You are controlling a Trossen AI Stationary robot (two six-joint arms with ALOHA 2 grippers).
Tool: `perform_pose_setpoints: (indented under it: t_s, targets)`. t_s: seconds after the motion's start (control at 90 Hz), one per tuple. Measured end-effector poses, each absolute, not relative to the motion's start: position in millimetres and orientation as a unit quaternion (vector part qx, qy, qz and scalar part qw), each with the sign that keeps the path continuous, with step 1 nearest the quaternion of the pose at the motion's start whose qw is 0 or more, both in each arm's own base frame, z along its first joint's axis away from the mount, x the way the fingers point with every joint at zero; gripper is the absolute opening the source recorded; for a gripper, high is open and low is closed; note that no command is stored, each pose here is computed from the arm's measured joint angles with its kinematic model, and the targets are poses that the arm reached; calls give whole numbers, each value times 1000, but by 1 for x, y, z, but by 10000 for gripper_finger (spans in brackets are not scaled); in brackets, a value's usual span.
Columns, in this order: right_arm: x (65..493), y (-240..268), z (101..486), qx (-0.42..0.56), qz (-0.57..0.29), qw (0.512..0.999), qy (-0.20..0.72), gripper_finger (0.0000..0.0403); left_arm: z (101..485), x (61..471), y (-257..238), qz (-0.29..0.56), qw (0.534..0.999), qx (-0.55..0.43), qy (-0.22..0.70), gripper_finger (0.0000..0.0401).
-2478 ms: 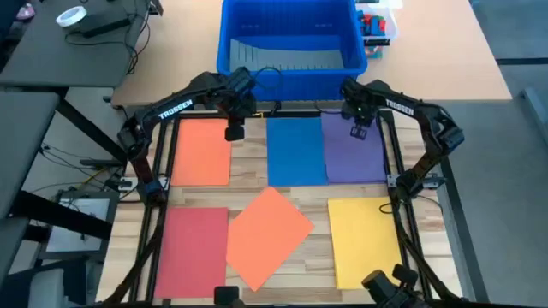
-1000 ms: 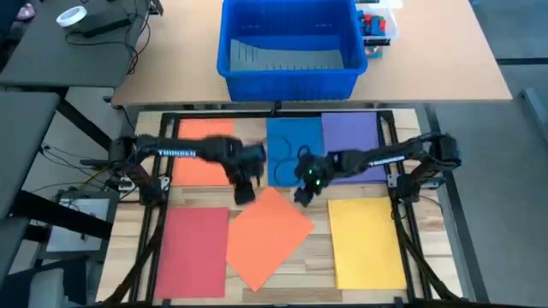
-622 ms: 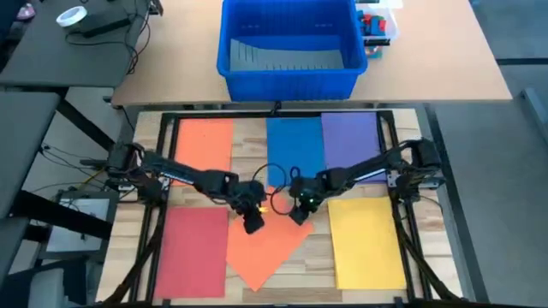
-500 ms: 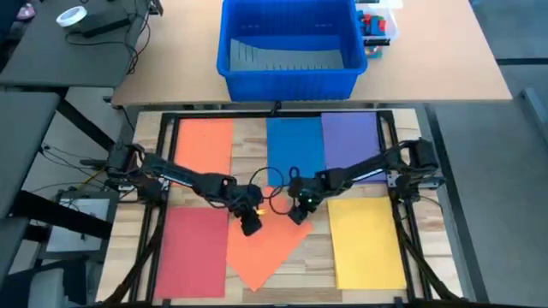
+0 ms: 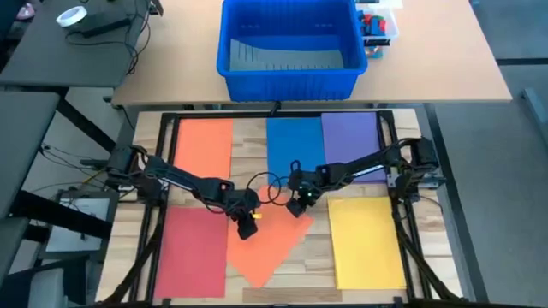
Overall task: Organize paper
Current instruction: Stack the orange paper on top of the other orange paper
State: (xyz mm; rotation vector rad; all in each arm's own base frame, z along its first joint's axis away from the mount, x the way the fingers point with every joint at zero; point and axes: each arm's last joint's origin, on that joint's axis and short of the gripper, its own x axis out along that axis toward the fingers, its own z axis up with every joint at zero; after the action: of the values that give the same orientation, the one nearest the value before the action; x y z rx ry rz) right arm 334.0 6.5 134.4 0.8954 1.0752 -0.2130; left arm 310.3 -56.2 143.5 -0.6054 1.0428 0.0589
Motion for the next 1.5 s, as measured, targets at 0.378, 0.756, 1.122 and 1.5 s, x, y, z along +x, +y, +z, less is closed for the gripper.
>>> perform_pose_setpoints:
  t_s: [0.378,0.756,1.122,1.5]
  targets:
    - [334,5,135,409,-100,761,493,176,118,321,-57,44,815,-301,494,6]
    - [328,-1,137,377,-121,766,506,161,117,321,-56,46,816,-298,494,6]
    - [329,19,138,370,-84,771,512,158,117,322,-55,48,817,-303,488,6]
    - [327,7,136,365,-118,769,511,154,117,323,-55,48,820,-304,484,6]
